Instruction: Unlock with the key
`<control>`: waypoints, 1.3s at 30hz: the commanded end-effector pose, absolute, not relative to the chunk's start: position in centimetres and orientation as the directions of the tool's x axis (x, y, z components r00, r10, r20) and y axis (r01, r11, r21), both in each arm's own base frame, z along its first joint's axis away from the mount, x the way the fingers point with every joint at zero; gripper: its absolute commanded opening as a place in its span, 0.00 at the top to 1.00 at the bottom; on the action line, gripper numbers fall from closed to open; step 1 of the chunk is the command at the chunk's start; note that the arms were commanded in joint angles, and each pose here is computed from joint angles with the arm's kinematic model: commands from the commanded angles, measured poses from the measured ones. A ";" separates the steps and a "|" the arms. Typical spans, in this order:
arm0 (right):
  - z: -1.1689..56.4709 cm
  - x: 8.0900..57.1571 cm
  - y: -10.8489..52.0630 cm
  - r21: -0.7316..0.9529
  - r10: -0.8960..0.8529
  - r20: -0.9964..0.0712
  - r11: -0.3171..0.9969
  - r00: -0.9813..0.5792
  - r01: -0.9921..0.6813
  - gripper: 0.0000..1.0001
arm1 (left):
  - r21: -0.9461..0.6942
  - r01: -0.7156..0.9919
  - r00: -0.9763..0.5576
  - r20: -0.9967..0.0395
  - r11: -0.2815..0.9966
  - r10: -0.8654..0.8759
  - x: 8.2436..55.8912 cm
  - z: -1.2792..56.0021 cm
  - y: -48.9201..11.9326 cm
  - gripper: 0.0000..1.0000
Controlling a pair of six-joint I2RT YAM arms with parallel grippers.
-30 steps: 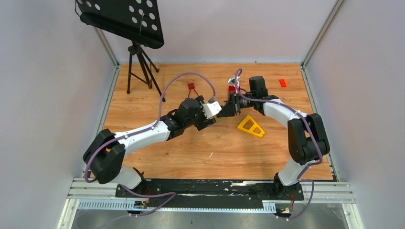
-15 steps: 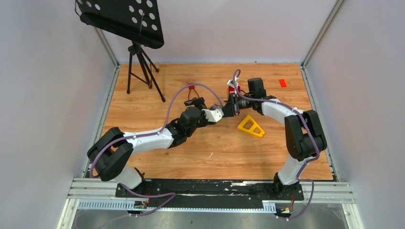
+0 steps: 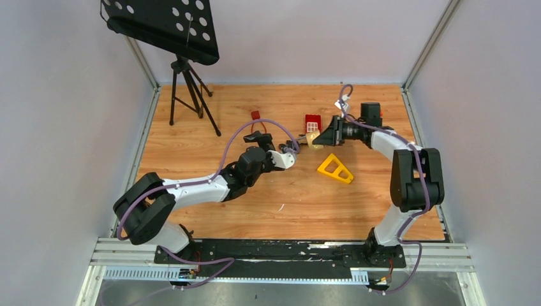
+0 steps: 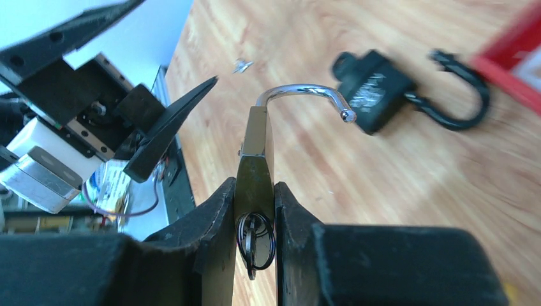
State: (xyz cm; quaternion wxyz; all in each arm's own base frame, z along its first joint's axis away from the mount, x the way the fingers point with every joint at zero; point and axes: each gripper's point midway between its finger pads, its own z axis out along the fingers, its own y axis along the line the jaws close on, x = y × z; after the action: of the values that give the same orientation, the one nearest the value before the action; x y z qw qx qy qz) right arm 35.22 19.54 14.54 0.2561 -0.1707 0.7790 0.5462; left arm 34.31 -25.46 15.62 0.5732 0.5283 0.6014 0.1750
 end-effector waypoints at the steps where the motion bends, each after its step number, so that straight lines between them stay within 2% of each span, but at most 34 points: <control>1: 18.7 37.4 15.9 0.713 0.112 -0.670 0.375 -0.734 -0.593 1.00 | 0.795 0.453 0.219 -0.539 0.404 0.814 34.4 16.9 -26.2 0.00; 8: 18.9 40.5 9.9 0.713 0.231 -0.671 0.461 -0.705 -0.528 1.00 | 0.772 0.481 0.200 -0.559 0.416 0.805 34.0 16.6 -26.2 0.00; 18: 15.1 43.4 7.1 0.688 0.222 -0.668 0.546 -0.710 -0.477 1.00 | 0.747 0.487 0.197 -0.598 0.452 0.777 33.5 17.5 -26.1 0.00; 31: 9.1 41.0 6.6 0.694 0.153 -0.603 0.584 -0.783 -0.421 1.00 | 0.737 0.490 0.203 -0.616 0.466 0.761 33.4 18.1 -26.2 0.00; 39: 7.7 39.3 6.7 0.691 0.118 -0.579 0.596 -0.807 -0.409 1.00 | 0.735 0.491 0.197 -0.617 0.468 0.762 33.3 18.2 -26.0 0.00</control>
State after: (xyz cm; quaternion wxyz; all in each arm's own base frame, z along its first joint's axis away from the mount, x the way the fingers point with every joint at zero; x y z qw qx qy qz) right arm 39.75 6.55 6.72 0.2854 -0.0564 0.8516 0.4360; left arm 33.00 -25.35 15.03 0.5530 0.5316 0.6273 0.1344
